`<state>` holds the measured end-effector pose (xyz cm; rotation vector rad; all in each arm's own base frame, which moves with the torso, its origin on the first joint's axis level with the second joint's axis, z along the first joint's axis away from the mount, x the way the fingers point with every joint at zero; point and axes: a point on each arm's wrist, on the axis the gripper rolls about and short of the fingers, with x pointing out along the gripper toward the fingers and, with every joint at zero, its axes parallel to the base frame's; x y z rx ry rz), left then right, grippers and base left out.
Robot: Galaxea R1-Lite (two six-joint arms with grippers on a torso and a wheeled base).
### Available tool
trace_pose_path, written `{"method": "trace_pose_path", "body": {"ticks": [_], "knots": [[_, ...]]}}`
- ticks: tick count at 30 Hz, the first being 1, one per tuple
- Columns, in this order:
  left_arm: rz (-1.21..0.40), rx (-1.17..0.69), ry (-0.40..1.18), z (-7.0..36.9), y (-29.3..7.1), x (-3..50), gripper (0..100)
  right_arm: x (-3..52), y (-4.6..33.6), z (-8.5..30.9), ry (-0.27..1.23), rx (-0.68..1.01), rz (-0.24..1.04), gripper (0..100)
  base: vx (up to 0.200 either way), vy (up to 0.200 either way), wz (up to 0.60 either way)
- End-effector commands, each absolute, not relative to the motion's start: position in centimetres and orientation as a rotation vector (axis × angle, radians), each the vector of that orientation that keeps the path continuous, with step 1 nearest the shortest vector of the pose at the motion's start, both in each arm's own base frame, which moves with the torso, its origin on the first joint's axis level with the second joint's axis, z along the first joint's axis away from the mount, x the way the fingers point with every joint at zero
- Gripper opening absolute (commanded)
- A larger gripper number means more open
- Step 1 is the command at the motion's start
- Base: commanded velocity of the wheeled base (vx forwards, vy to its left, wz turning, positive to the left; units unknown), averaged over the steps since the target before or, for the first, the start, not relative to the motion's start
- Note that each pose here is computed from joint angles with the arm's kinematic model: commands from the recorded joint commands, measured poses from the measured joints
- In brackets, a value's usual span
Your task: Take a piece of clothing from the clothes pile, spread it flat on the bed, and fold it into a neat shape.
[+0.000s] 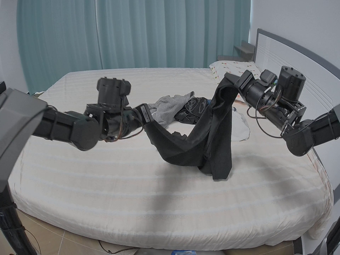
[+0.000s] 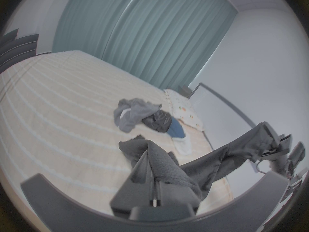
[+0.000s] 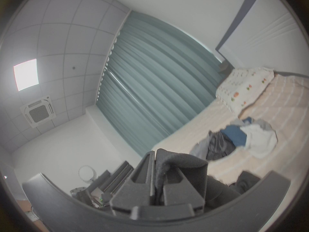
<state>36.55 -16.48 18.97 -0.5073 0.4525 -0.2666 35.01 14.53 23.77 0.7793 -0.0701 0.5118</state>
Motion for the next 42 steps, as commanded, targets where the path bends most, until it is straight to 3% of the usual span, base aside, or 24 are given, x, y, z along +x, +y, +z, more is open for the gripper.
{"method": "trace_pose_path", "body": {"ticks": [1,5,8,18,31,42], "knots": [[-0.299,-0.564,0.260,26.7,-13.5,32.6,0,32.5,12.0,30.6,-0.293,0.792,0.548,0,0.000,0.000,0.00],[-0.298,-0.571,0.246,27.3,-13.3,32.0,0,32.0,13.2,28.2,-0.195,0.778,0.564,0,0.000,0.000,0.00],[-0.260,-0.551,0.330,24.3,-13.3,31.9,0,32.3,14.2,23.5,-0.053,0.726,0.535,0,0.000,0.000,0.00],[-0.245,-0.621,0.465,19.1,-14.2,30.8,0,31.6,14.4,19.1,0.104,0.707,0.531,0,0.000,0.000,0.00],[-0.257,-0.660,0.531,13.7,-15.2,29.2,0,30.3,14.1,16.8,0.210,0.755,0.498,0,-0.185,0.000,0.00],[-0.245,-0.657,0.564,12.3,-14.8,28.1,0,29.8,13.8,15.7,0.265,0.791,0.476,0,0.000,0.000,0.00]]}}
